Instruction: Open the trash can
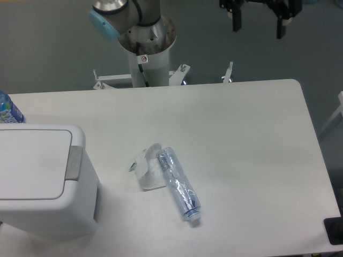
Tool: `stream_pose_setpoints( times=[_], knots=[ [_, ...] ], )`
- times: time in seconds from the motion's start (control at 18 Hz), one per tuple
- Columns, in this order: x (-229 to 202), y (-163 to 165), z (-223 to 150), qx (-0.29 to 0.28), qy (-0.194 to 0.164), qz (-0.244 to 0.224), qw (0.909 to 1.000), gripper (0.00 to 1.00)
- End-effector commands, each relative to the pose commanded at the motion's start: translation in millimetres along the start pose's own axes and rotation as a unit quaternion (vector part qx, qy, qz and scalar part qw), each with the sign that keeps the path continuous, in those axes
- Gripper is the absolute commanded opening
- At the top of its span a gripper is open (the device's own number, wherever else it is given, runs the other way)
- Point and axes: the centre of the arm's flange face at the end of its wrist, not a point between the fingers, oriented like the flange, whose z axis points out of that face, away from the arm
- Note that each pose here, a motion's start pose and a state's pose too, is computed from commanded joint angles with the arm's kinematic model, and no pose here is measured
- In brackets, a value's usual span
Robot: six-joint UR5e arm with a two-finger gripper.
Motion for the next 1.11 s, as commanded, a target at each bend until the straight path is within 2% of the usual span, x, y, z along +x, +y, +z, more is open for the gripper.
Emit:
stream_pose_setpoints(
  times=[0.33,0.5,0.67,0.83,0.94,1.11],
  knots=[
    [-2.6,-2.8,1.3,0.004,-0.006,-0.022,0.9997,1.00],
    [-8.9,-20.0,12.2,0.028,-0.019,-0.070,0.9970,1.00],
    [-11.6,-32.1,19.8,0.039,-0.023,-0.145,0.9884,1.00],
    [-7.5,-72.2,32.5,0.076,-0.023,-0.206,0.9753,1.00],
    [4.7,-103.9,38.8,0.117,-0.001,-0.222,0.9681,1.00],
    [11.3,-114.4,56.6,0.115,0.021,-0.259,0.9587,1.00]
  ],
)
